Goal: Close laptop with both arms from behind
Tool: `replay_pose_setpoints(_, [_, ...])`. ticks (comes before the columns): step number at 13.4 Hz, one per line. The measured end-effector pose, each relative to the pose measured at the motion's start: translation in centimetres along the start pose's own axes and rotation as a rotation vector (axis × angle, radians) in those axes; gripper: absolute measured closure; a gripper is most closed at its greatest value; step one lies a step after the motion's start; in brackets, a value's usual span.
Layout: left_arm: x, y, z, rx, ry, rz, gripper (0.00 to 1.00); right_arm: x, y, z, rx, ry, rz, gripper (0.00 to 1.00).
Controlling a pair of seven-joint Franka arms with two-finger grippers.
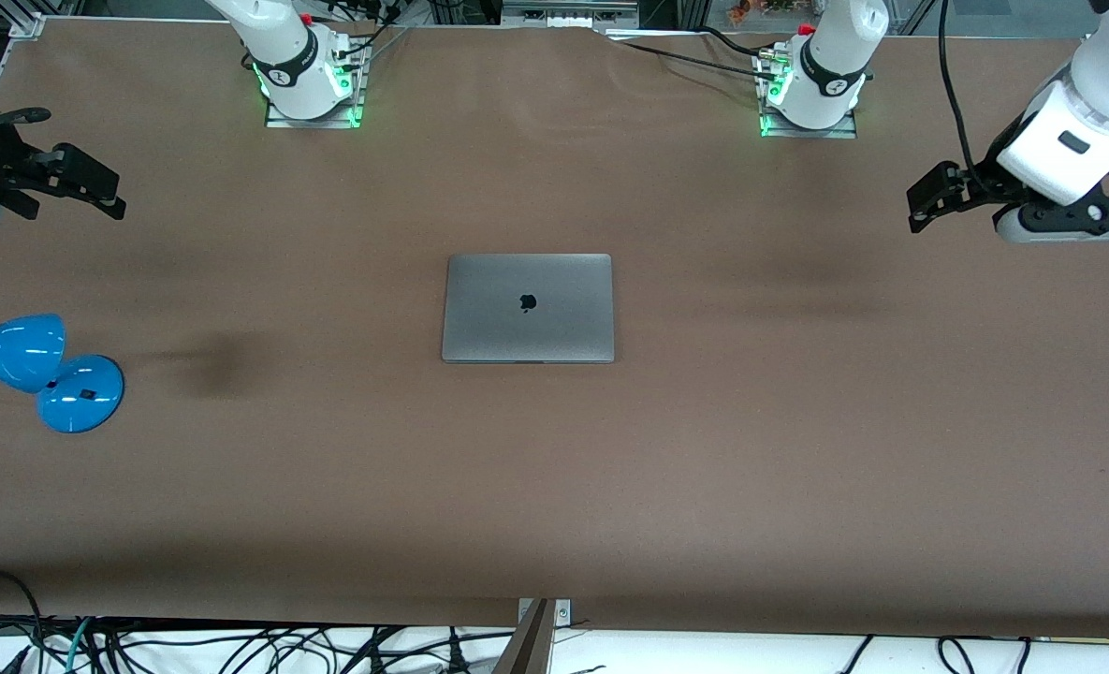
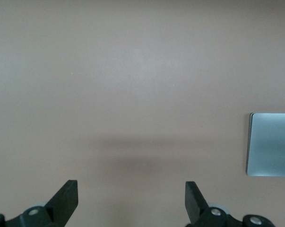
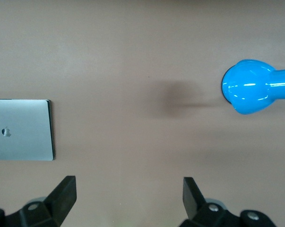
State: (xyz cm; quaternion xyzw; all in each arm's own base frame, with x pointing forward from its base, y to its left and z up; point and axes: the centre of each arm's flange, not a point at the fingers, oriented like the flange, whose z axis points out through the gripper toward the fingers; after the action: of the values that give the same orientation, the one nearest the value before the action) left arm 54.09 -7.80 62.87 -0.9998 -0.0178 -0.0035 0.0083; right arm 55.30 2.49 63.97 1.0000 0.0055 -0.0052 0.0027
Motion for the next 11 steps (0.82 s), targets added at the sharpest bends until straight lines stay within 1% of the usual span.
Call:
replay_pose_setpoints(3, [-0.2,0.2,-1.6,-0.006,0.027,0.004,0.0,0.0,0.0,0.1,0.0,-0.002,0.0,0.0])
replay_pose_setpoints(6, [-0.1,-0.7,-1.5,-0.004,0.018,0.029,0.0,0.0,0.0,0.6,0.0,-0.014,0.001,0.0])
replay_pose_setpoints(9, [-0.1,-2.2,-1.1,-0.001,-0.01,0.032,0.0,-0.1,0.1,1.0,-0.001,-0.032,0.001,0.0])
replay_pose_setpoints(11, [0.0,-2.8,-1.1,-0.022,-0.015,0.023,0.0,-0.1,0.1,1.2,-0.001,-0.039,0.002,0.0])
